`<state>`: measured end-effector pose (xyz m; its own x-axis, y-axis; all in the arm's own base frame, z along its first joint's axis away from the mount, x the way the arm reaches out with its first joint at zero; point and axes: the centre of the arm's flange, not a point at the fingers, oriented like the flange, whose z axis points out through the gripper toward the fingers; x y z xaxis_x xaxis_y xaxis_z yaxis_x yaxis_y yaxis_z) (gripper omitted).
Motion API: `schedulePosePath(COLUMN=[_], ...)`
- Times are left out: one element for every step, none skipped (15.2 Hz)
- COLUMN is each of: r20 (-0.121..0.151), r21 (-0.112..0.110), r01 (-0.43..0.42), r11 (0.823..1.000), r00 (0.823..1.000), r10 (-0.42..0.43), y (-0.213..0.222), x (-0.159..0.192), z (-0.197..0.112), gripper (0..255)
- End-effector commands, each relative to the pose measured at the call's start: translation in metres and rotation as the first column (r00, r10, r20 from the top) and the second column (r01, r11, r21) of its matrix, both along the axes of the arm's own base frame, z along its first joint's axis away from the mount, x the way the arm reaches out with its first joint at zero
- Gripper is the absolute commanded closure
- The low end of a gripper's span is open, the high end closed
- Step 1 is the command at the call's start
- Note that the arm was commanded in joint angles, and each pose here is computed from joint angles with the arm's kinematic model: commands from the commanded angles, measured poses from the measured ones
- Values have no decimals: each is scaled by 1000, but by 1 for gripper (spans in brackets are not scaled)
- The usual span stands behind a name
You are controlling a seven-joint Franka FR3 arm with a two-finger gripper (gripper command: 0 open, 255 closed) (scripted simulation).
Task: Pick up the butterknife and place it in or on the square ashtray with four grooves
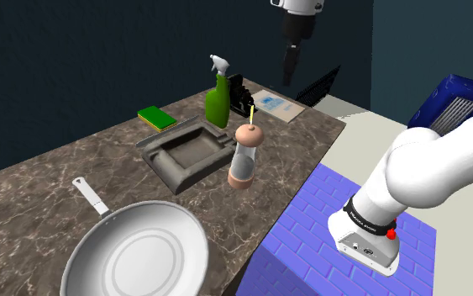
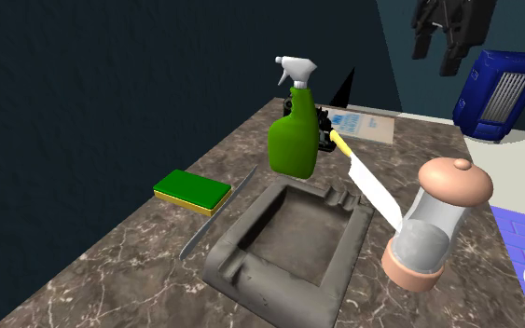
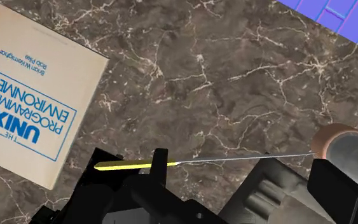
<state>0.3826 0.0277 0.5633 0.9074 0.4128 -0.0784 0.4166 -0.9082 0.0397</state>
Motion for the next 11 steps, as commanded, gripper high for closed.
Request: schedulePosePath(r20=[1,1,2,2,2,2,3,3,4,4,5], r21=[2,3,4,5,6,7,8,9,10,11,12], r01=[-74,-109,-144,-179,-213,-248,-282,-315,-349,-381,-414], r11=[997,994,990,984,977,969,959,949,937,924,910], r00=[997,994,990,984,977,969,960,949,937,924,910], r10=[74,109,144,179,213,248,282,315,349,381,414], y=[2,6,9,14,18,23,29,34,40,47,54], x=[25,36,47,58,69,79,89,100,109,119,129], z=[-13,-19,-24,-30,-36,-41,-47,-52,-58,-63,-69], gripper=[0,0,0,0,0,0,0,0,0,0,0])
